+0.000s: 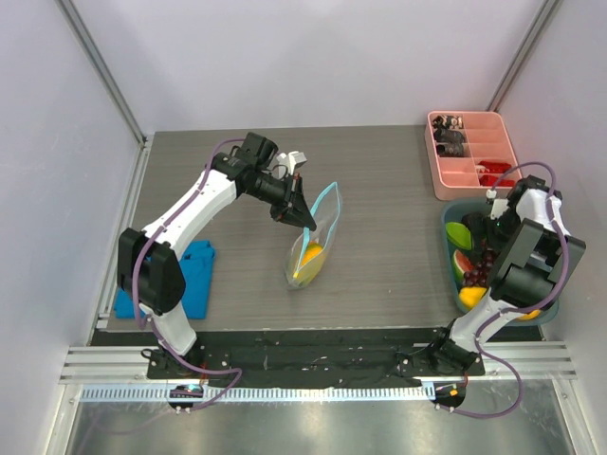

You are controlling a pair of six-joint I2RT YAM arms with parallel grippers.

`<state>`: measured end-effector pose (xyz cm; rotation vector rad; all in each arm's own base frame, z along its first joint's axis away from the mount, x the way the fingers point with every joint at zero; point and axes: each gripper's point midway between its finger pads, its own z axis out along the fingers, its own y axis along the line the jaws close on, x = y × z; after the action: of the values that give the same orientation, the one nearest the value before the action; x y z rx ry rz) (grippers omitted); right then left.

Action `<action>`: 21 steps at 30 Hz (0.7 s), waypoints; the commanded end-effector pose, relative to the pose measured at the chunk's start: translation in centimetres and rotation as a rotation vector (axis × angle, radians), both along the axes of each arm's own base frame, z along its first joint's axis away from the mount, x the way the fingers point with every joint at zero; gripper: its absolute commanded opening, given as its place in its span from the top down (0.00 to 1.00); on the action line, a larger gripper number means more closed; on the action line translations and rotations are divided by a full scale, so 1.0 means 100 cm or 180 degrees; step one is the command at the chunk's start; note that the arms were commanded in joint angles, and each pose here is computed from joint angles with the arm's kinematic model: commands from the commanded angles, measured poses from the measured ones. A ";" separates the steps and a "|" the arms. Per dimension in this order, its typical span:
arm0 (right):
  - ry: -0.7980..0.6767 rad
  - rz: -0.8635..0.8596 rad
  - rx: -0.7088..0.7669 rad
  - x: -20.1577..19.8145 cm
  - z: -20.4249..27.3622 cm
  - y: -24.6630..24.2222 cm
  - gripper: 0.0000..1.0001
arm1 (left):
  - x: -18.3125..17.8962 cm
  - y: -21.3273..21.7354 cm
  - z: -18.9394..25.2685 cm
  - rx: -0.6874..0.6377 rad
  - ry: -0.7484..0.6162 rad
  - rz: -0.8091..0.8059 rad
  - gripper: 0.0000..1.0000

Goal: Place the food in the zip-top bag and seal the zipper
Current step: Pick up the fake fruit from the bin.

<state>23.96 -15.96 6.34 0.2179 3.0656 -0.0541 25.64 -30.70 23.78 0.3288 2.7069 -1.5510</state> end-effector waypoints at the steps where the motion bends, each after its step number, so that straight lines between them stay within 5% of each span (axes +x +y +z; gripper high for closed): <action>1: -0.0089 -0.0145 -0.0013 0.005 0.004 0.002 0.07 | 0.004 -0.001 0.013 -0.0082 -0.0168 -0.0035 1.00; 5: -0.0145 -0.0204 0.0153 0.009 0.009 0.013 0.16 | 0.005 -0.002 0.012 -0.0078 -0.0159 -0.0035 1.00; 10: -0.0124 -0.0182 0.0218 0.013 0.006 0.014 0.52 | 0.005 -0.001 0.013 -0.0082 -0.0168 -0.0030 1.00; 19: -0.0487 -0.0097 0.0169 0.034 0.047 0.010 0.98 | 0.003 0.001 0.014 -0.0081 -0.0174 -0.0040 1.00; 21: -0.0577 -0.0074 0.0139 0.038 0.058 0.009 0.99 | 0.003 0.001 0.014 -0.0075 -0.0172 -0.0037 1.00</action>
<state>26.13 -15.13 8.38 0.2860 2.9913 0.0413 25.66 -30.66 23.67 0.3449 2.7018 -1.5452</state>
